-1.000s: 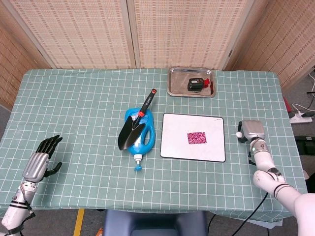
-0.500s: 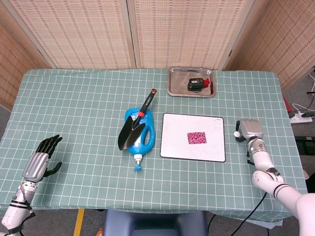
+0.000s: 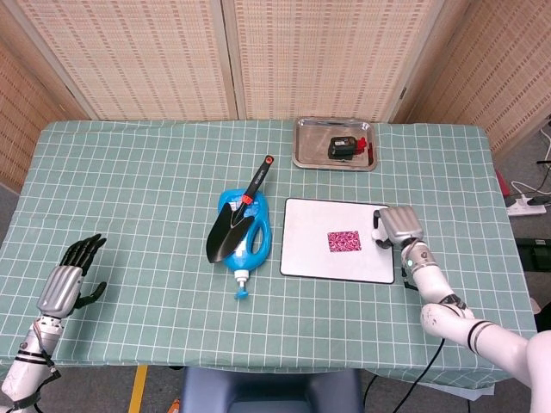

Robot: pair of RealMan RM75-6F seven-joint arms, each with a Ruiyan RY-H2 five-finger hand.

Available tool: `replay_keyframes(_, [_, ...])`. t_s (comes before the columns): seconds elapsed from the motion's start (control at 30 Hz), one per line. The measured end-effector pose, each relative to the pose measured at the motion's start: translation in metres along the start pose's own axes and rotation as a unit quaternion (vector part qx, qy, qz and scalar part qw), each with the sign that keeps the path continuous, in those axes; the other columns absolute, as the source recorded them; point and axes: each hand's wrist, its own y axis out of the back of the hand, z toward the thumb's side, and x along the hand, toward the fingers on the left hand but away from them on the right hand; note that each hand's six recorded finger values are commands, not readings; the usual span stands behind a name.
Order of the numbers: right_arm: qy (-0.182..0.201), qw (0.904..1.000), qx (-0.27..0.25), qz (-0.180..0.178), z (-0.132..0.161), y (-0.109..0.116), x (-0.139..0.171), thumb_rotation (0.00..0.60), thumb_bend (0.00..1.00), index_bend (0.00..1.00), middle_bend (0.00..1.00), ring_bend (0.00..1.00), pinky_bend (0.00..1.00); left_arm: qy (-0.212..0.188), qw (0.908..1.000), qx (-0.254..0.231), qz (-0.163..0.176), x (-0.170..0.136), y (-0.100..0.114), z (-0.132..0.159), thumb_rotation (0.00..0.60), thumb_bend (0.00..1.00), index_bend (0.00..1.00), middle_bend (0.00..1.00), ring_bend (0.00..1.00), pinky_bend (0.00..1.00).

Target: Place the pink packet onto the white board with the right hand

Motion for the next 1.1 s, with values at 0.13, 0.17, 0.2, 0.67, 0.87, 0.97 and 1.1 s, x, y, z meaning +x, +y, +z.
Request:
replay_keyframes(0.13, [0.014,0.9999,0.005,0.003,0.024,0.0,-0.004,0.6,0.29,0.54,1.0,0.99,1.0,0.0,1.0,-0.002,0.0,0.0,0.001,0.0,0.6,0.32,0.0,0.0,0.0,0.0])
replay_keyframes(0.17, [0.017,0.9998,0.006,0.004,0.029,-0.001,-0.005,0.6,0.29,0.54,1.0,0.99,1.0,0.0,1.0,-0.002,0.0,0.0,0.001,0.0,0.6,0.32,0.0,0.0,0.0,0.0])
replay_keyframes(0.2, [0.019,0.9998,0.008,0.006,0.033,-0.002,-0.005,0.6,0.29,0.54,1.0,0.99,1.0,0.0,1.0,-0.003,0.001,0.0,0.001,0.0,0.6,0.32,0.0,0.0,0.0,0.0])
replay_keyframes(0.67, [0.03,0.9993,0.014,0.018,0.065,-0.009,-0.01,0.6,0.29,0.52,1.0,0.99,1.0,-0.001,1.0,-0.005,0.001,0.001,0.002,-0.001,0.6,0.32,0.0,0.0,0.0,0.0])
replay_keyframes(0.87, [0.026,0.9993,0.019,0.021,0.063,-0.01,-0.01,0.6,0.18,0.42,1.0,0.99,1.0,-0.001,1.0,-0.006,0.001,0.0,0.003,-0.001,0.6,0.32,0.0,0.0,0.0,0.0])
replay_keyframes(0.97, [0.026,0.9994,0.017,0.018,0.063,-0.008,-0.009,0.6,0.16,0.38,1.0,0.99,1.0,-0.001,1.0,-0.007,0.001,0.001,0.003,-0.001,0.6,0.32,0.0,0.0,0.0,0.0])
replay_keyframes(1.1, [0.028,0.9995,0.013,0.012,0.063,-0.002,-0.007,0.6,0.15,0.38,1.0,0.99,1.0,-0.002,1.0,-0.009,0.002,0.001,0.003,-0.001,0.6,0.32,0.0,0.0,0.0,0.0])
